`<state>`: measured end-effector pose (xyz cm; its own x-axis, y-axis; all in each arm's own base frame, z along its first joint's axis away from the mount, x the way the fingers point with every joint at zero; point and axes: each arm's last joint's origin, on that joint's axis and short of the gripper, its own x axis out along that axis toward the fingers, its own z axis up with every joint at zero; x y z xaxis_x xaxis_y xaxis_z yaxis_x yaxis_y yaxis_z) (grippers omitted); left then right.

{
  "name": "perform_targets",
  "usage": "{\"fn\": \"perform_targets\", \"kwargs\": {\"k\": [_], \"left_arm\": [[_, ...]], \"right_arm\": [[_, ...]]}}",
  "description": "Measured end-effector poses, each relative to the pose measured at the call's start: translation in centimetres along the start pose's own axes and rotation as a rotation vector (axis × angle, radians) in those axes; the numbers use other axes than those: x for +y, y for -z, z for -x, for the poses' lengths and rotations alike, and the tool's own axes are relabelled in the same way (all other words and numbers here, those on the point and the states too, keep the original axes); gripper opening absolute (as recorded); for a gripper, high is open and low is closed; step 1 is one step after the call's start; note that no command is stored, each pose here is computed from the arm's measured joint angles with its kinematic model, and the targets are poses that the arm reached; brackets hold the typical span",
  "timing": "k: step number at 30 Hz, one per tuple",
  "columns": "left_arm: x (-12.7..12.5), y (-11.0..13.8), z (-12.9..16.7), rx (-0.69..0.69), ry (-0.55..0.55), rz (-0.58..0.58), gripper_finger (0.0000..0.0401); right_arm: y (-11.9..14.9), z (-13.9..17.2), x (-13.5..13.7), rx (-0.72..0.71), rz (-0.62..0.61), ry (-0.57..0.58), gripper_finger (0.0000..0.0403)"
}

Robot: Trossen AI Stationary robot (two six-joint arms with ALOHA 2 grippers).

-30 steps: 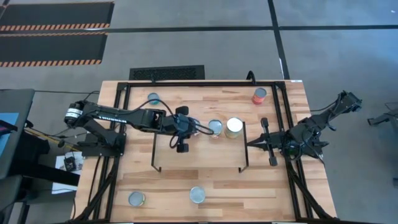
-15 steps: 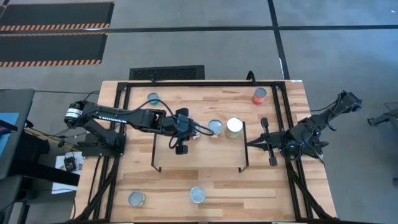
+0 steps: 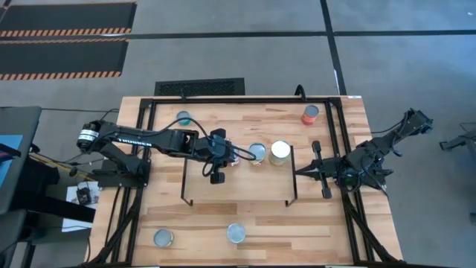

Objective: Pick and place cans onto a shelf
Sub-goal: Put the canned diced tomatoes on the shelf, then put the canned tuna on the shelf

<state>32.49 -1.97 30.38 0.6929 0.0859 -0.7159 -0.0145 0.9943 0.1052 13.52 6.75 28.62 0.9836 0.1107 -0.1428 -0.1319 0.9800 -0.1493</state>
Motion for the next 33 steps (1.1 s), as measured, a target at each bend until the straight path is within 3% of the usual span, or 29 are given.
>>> {"fn": "perform_targets", "kwargs": {"k": [10, 23, 30, 33], "left_arm": [[0.0, -0.1, 0.0, -0.007, 0.002, -0.003, 0.0015], [-0.1, -0.2, 0.2, -0.005, 0.029, -0.013, 0.0079], [0.1, -2.9, 4.1, -0.067, 0.041, -0.073, 0.0081], [0.3, -3.5, 6.4, -0.089, 0.031, -0.151, 0.0080]], "right_arm": [[0.0, 0.0, 0.0, 0.000, 0.000, 0.000, 0.0005], [0.0, 0.0, 0.0, 0.001, 0.001, 0.000, 0.0004], [0.0, 0.0, 0.0, 0.001, 0.001, 0.000, 0.0007], [0.0, 0.0, 0.0, 0.003, 0.002, 0.000, 0.0006]]}}
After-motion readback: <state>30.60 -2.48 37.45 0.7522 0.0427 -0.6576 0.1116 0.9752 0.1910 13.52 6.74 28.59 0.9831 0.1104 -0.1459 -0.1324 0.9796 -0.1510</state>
